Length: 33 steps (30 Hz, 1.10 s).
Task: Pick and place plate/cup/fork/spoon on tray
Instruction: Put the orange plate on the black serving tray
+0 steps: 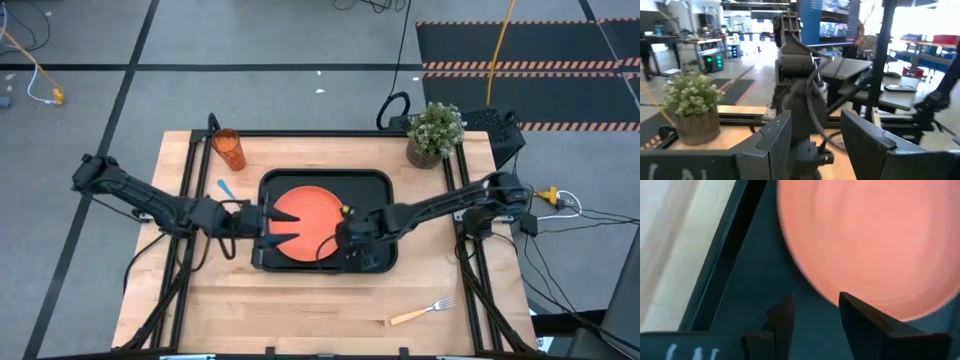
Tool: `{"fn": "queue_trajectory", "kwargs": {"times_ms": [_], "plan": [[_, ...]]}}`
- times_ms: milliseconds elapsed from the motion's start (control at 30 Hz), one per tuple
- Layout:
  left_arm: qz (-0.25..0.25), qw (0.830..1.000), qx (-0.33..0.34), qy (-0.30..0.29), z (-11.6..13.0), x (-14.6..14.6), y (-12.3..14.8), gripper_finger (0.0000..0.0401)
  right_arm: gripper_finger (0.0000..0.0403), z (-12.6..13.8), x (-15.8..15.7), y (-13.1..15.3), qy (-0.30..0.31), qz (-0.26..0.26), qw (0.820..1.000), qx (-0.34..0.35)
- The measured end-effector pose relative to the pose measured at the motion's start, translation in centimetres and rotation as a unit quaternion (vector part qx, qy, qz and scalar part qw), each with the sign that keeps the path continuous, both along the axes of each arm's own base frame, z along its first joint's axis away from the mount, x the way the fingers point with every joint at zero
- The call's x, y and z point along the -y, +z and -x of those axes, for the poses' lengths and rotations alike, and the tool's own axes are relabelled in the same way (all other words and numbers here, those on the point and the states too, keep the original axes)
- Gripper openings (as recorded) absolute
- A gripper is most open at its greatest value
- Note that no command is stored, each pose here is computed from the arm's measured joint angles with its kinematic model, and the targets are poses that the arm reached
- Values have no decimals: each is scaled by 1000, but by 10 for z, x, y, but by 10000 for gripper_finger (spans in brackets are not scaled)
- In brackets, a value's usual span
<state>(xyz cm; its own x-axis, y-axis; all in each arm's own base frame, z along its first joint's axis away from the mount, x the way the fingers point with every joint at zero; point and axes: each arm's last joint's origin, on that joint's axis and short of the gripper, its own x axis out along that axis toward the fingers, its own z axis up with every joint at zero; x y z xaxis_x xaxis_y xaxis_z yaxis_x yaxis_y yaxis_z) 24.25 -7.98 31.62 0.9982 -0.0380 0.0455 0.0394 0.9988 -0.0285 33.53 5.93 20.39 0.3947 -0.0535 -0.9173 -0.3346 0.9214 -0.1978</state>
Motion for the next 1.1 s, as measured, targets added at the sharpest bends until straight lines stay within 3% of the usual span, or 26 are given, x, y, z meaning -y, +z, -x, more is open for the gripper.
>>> {"fn": "queue_trajectory", "kwargs": {"times_ms": [133,367,900,1100], "plan": [[-20,1000,4,-10,3,5,1,172,146,-7,-9,-15,32,13,999,-27],[-21,1000,5,-10,3,5,1,172,146,-16,-10,-18,43,17,999,-7],[-17,1000,3,-10,3,5,1,172,145,-24,-6,-27,25,13,1000,2],[-17,1000,2,-10,2,5,1,172,126,-24,-6,-35,16,10,1000,-4]]}}
